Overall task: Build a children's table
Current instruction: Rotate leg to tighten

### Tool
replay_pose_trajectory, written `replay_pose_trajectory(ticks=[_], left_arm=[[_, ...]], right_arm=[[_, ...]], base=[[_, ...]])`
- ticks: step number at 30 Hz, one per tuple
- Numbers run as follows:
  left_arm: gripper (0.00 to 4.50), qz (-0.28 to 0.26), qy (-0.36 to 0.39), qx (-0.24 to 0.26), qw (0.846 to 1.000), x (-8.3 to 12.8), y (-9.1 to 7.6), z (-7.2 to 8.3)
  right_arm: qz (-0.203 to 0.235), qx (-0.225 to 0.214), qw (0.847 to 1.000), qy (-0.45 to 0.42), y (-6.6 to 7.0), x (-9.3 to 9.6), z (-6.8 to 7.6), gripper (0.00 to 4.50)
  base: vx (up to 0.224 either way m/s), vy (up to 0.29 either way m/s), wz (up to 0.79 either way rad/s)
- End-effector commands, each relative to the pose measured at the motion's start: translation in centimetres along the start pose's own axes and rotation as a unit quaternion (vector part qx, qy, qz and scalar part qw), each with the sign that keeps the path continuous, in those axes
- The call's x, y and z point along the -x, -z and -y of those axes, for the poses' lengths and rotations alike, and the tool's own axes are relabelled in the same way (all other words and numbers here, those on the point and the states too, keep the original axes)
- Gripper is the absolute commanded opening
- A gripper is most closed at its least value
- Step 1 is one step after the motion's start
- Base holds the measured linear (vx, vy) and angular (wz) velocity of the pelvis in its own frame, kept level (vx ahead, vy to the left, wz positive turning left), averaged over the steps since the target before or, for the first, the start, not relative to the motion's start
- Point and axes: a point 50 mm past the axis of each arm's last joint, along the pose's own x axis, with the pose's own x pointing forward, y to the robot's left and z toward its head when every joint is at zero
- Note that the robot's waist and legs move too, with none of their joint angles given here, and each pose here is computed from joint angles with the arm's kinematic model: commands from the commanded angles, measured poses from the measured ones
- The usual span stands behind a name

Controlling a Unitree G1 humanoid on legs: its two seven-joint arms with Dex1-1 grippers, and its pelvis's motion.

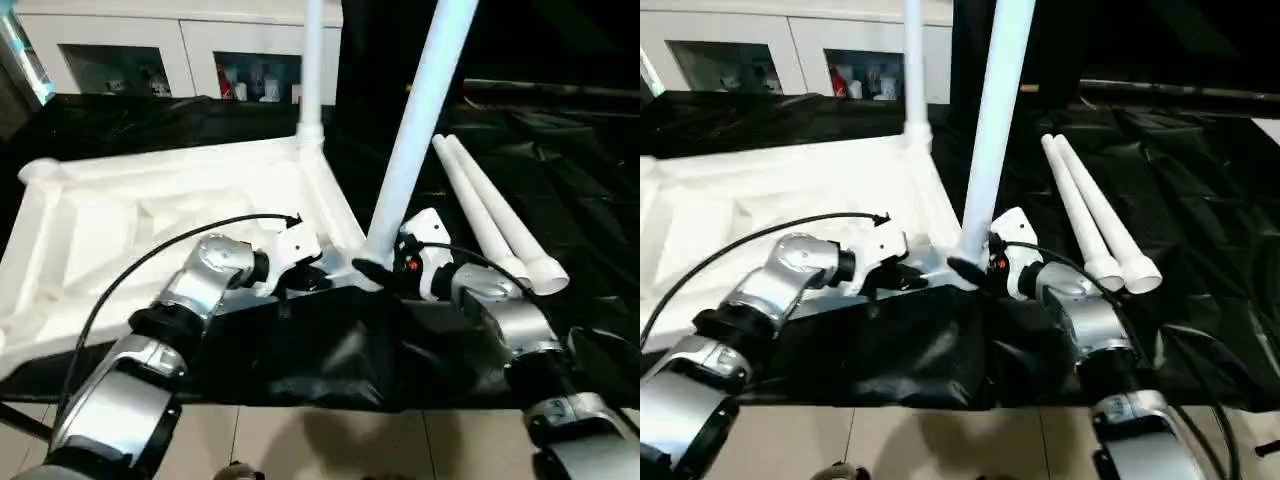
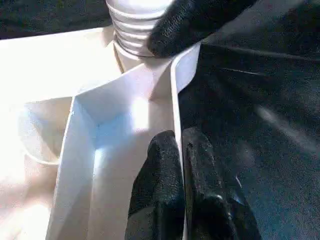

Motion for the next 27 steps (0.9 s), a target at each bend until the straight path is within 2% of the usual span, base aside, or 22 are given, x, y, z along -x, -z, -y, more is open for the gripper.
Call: replay_pose_trajectory(ticks=[1,9,13,19,27], left_arm=[[0.0,0.014,0.039,-0.013,0.999,-0.2,0.0,0.8],[0.0,0.016,0.042,-0.013,0.999,0.1,0.0,0.8],[0.0,0.02,0.04,-0.011,0.999,0.2,-0.1,0.8],[0.0,0.019,0.042,-0.008,0.999,0.3,0.3,1.0],[0.0,0.021,0.033,-0.004,0.999,0.2,0.3,1.0]], right_arm=[[-0.008,0.018,1.0,-0.017,-0.5,0.7,0.3,3.53],[-0.036,0.043,0.998,-0.041,-0.4,1.0,0.5,3.53],[-0.024,0.033,0.998,-0.046,-0.8,0.8,0.4,3.24],[-0.021,0.025,0.997,-0.066,-0.7,0.6,-0.3,2.78],[-0.023,0.013,0.997,-0.079,0.0,0.3,-1.1,2.75]], base=[[0.0,0.0,0.0],[0.0,0.0,0.0],[0.0,0.0,0.0],[0.0,0.0,0.0],[0.0,0.0,0.0]])
